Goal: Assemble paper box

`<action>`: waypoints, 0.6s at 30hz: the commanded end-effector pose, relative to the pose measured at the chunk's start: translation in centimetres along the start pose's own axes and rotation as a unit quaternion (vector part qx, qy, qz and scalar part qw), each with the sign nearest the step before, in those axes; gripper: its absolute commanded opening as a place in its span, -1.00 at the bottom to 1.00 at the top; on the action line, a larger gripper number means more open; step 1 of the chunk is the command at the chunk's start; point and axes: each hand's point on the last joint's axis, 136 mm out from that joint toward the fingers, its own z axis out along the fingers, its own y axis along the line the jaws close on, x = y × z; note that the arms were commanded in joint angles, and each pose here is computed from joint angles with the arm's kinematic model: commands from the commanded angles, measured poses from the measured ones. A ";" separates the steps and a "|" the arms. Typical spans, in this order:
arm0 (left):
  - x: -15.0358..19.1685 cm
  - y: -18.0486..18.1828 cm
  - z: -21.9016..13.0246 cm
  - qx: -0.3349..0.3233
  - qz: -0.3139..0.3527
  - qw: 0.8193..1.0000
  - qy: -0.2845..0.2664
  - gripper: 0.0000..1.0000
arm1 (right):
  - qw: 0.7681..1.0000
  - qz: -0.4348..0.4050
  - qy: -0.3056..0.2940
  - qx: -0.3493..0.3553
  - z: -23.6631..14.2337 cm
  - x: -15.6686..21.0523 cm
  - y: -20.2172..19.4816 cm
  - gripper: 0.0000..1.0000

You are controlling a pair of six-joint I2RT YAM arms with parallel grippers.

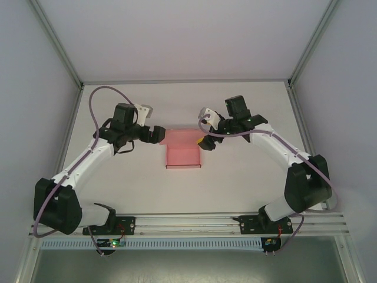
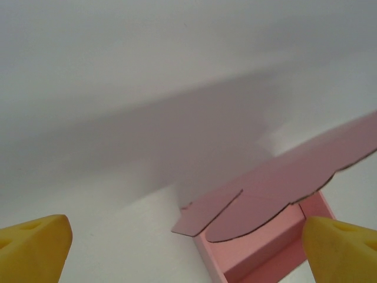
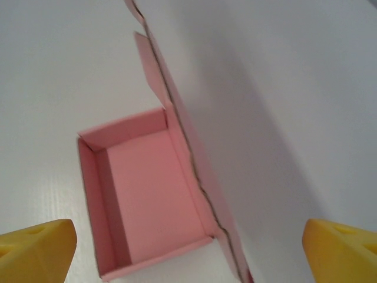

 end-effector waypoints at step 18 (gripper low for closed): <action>2.7 -1.7 3.6 0.114 0.115 0.984 0.071 0.52 | 0.997 0.003 0.073 -0.002 2.4 2.4 -3.2 0.43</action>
